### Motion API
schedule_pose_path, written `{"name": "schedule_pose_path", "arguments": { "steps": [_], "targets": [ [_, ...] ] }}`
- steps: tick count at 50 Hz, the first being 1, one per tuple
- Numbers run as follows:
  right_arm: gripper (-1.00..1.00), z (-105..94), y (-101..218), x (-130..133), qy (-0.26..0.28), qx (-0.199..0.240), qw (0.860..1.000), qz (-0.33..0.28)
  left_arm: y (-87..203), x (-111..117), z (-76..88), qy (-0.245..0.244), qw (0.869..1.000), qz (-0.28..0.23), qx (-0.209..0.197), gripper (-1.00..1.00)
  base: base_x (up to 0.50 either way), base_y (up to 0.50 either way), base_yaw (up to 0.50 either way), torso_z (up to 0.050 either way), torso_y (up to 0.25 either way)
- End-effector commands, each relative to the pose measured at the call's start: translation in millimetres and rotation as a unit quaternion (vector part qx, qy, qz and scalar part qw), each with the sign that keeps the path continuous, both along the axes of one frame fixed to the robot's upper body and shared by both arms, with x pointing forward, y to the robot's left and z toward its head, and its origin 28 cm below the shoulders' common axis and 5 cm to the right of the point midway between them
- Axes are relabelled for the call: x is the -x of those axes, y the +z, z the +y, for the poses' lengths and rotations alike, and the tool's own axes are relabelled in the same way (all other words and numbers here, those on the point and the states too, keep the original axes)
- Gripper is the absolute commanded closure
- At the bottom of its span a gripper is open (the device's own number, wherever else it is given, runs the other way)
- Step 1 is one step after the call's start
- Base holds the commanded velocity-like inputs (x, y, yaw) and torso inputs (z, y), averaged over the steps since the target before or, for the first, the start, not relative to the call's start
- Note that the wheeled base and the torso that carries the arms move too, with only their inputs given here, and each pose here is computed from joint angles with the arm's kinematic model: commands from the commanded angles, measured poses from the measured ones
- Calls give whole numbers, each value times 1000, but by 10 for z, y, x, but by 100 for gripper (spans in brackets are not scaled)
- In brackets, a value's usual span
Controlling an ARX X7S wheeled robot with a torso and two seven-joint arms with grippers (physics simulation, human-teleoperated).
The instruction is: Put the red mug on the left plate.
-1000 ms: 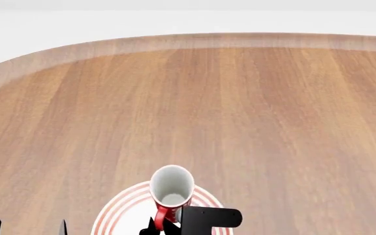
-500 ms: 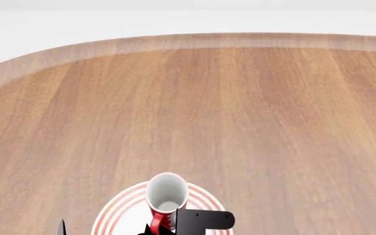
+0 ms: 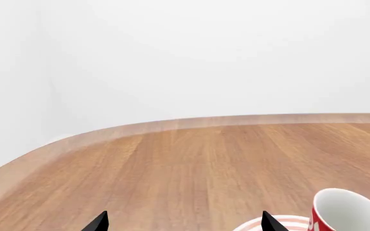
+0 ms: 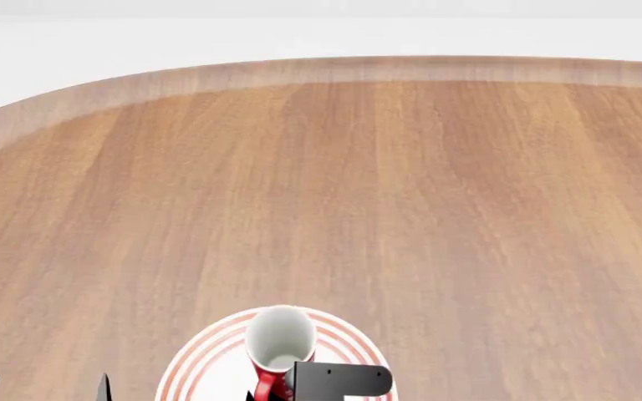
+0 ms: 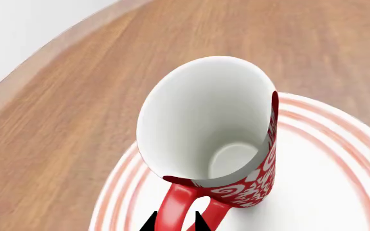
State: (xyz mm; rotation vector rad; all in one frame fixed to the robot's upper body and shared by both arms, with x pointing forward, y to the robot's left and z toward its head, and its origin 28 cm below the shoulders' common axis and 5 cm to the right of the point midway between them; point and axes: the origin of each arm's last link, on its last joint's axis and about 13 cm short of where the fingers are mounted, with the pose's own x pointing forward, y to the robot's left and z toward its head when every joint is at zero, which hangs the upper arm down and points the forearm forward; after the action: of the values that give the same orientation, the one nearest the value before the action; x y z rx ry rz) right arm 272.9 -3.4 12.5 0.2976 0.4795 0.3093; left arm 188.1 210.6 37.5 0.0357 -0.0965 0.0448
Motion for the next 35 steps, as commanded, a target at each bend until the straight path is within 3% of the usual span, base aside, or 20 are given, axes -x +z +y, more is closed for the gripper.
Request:
{"name": "schedule_pose_path", "arguments": {
  "steps": [1, 35],
  "targets": [
    [100, 21, -32, -37, 3, 6, 1000, 0, 3, -2, 5, 0, 1000, -1, 0, -100, 0, 0, 0, 0, 0],
    [100, 44, -118, -57, 7, 10, 1000, 11, -3, -4, -2, 1, 1000, -1, 0, -100, 1, 0, 0, 0, 0]
  ]
}}
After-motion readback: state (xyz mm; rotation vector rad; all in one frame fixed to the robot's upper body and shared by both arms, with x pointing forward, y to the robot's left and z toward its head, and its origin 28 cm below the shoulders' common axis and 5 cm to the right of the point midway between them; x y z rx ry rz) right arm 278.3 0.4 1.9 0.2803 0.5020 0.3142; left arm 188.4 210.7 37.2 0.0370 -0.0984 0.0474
